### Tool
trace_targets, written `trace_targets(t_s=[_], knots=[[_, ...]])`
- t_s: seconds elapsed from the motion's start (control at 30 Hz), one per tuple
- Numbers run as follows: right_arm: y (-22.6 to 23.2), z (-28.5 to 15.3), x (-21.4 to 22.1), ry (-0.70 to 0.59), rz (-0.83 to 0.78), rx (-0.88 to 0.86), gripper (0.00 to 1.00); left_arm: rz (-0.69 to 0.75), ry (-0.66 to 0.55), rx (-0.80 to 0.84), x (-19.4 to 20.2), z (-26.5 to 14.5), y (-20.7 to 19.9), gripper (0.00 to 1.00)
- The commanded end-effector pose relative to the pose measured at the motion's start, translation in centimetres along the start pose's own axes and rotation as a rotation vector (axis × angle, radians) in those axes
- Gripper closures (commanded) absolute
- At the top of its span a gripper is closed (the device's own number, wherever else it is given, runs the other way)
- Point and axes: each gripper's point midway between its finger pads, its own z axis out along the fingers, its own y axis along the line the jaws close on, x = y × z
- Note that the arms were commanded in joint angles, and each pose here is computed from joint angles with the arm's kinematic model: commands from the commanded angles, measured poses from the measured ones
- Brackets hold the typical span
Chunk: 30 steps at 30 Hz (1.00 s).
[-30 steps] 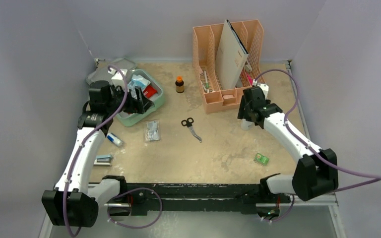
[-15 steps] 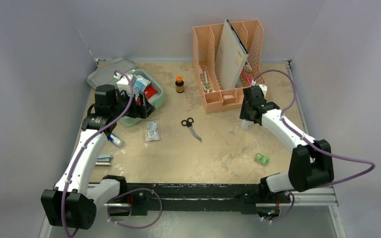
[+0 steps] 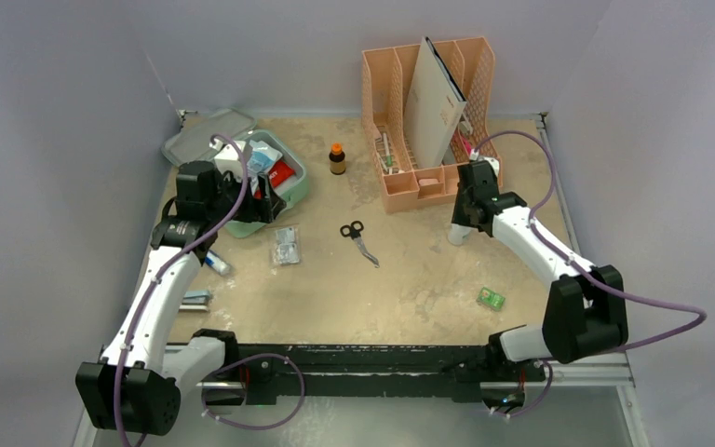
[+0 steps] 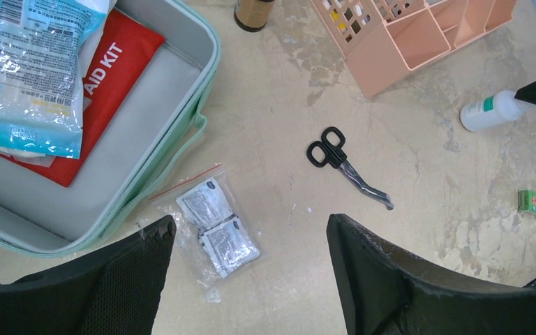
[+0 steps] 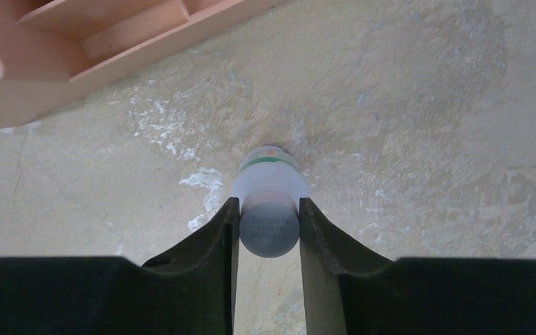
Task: Organize the medicine kit
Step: Place the medical item at the medicine box.
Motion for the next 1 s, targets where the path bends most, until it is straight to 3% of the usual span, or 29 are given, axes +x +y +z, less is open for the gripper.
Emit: trace_targets(t_s=[0.0,0.23,0.5,0.77,0.97], knots=[[1.0,-2.7,-1.6,-0.056,0.016,-0.1,0.74,0.048,-0.027,0.017,-0.8,-0.5,-0.5,0.22],[5.7,-7.4,-1.7,-0.037,0.056,-0.427,0.77,0.081,-0.075,0.089,-1.6,-1.3,-2.0,0.21],[12.8,-13.4,-1.0,0.084,0.145,-0.884,0.79,0.046,-0.021,0.346,-0.2,-1.0,-5.9,0.22],[18.0,-18.6,1.2,0.177,0.022,-1.074,0.8,0.019,-0.025,0.509,-0.5,-1.3,-8.5,0.22],[20.6,-21.0,1.2,0.193,0.018,-1.182,0.8,-0.012,0.057,0.644,-0.1,-1.8,-11.3,0.23]])
